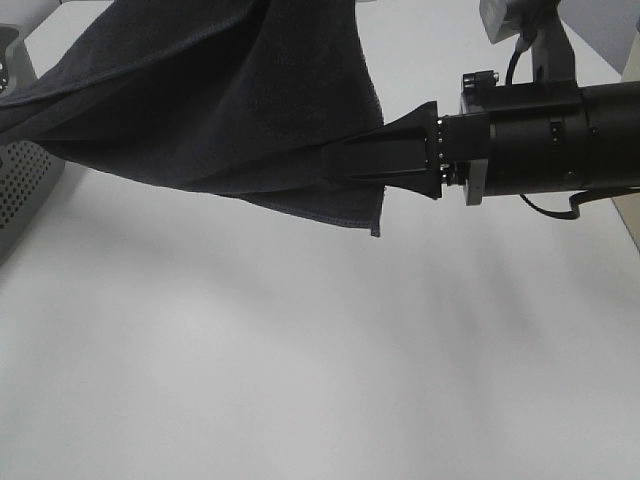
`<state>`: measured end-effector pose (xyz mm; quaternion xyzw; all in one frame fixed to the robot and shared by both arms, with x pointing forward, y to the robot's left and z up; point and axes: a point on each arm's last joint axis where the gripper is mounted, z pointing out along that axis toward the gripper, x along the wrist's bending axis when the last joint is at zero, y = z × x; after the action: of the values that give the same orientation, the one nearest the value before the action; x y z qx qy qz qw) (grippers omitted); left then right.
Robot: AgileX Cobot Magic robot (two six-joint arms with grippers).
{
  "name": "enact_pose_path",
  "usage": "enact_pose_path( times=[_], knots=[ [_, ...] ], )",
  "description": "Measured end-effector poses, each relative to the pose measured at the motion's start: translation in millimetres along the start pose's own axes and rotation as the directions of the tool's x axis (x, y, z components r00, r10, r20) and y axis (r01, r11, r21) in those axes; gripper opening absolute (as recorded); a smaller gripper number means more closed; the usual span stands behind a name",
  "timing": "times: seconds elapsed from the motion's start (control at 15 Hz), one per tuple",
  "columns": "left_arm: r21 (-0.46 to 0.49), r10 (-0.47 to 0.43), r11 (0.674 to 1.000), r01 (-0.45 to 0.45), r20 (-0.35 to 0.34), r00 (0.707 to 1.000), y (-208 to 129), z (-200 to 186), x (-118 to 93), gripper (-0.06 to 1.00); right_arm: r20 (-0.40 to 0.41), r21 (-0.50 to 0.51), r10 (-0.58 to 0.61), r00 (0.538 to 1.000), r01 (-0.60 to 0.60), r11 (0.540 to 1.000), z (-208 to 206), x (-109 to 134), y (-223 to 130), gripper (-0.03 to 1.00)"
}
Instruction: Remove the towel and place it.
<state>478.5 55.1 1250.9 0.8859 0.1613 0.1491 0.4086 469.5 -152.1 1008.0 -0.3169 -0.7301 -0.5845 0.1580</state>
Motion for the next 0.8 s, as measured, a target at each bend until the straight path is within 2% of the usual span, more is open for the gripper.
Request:
enact_pose_path(
  times=[0.27,0.53,0.67,0.73,0.8],
  knots=[
    [0.011,0.131,0.991,-0.131,0.007,0.991,-1.1,0.0,-0.5,0.00,0.110,0.161,0.098,0.989,-0.115,0.980,-7.3,7.9,21.1,0.01],
    [0.075,0.306,0.949,-0.305,-0.004,0.952,-6.3,-0.3,2.5,0.00,0.314,0.282,0.095,0.945,-0.188,0.941,-31.6,33.5,63.7,0.01],
    [0.129,0.352,0.931,-0.342,-0.061,0.934,-9.0,-1.1,9.3,0.00,0.435,0.336,0.035,0.900,-0.198,0.921,-47.5,44.8,88.5,0.01],
    [0.141,0.365,0.925,-0.352,-0.083,0.927,-9.2,-1.4,11.7,0.00,0.467,0.341,0.014,0.884,-0.195,0.920,-52.0,47.6,95.6,0.01],
    [0.166,0.401,0.912,-0.376,-0.157,0.902,-8.1,-2.7,19.1,0.00,0.554,0.321,-0.047,0.831,-0.161,0.933,-64.7,56.2,118.0,0.01]
  ],
)
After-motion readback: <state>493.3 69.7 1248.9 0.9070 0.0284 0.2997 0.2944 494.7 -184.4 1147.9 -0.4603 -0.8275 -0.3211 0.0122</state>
